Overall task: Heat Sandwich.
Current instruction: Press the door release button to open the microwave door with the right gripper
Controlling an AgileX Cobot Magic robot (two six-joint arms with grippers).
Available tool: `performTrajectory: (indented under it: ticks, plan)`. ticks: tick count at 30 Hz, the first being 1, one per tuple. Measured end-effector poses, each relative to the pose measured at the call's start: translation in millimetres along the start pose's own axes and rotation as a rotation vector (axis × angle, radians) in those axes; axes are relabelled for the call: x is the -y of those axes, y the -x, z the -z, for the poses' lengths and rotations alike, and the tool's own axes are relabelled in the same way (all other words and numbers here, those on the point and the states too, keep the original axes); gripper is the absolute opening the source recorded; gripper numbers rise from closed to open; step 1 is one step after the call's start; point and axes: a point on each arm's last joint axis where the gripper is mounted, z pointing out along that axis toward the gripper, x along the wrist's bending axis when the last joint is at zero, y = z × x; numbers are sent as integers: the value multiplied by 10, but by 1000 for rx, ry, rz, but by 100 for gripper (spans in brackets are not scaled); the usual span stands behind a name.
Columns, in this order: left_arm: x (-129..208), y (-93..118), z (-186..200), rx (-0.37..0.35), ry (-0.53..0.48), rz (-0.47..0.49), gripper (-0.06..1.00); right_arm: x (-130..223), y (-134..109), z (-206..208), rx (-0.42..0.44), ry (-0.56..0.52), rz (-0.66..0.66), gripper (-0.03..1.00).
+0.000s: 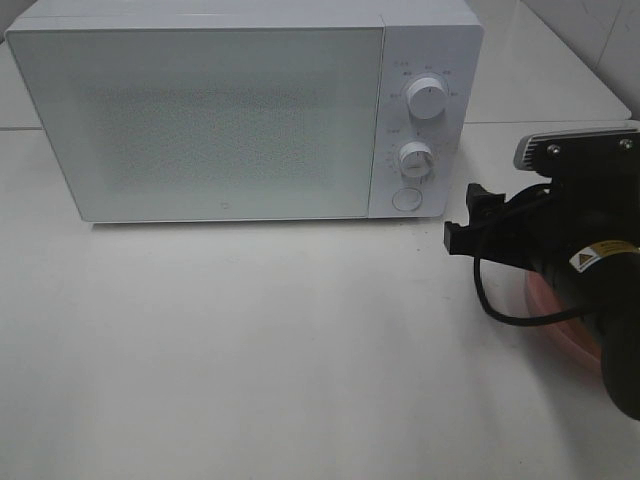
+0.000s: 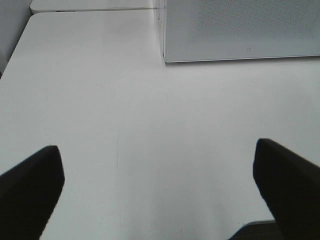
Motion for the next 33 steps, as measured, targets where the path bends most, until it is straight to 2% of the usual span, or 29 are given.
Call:
performTrajectory:
  ticks: [7, 22, 26, 27, 28, 30, 31, 32, 33]
  plan:
    - [0, 0, 0, 0, 0, 0, 97, 109, -190, -31, 15, -32, -5, 74]
    - [0, 0, 0, 0, 0, 0, 97, 149, -218, -75, 27, -47, -21, 74]
    - [0, 0, 0, 0, 0, 0, 97, 149, -218, -75, 30, -45, -167, 74]
    - [0, 0, 0, 0, 0, 0, 97, 149, -218, -75, 30, -45, -167, 74]
    - [0, 0, 0, 0, 0, 0, 97, 150, -218, -75, 33, -44, -271, 74]
    - [0, 0, 0, 0, 0, 0, 97, 151, -219, -75, 35, -43, -380, 74]
    - [0, 0, 0, 0, 0, 0, 97, 151, -219, -75, 35, -43, -380, 74]
    - [0, 0, 0, 0, 0, 0, 97, 151, -219, -75, 38, -41, -513, 74]
    - [0, 0, 0, 0, 0, 0, 97, 151, -219, -75, 39, -40, -584, 74]
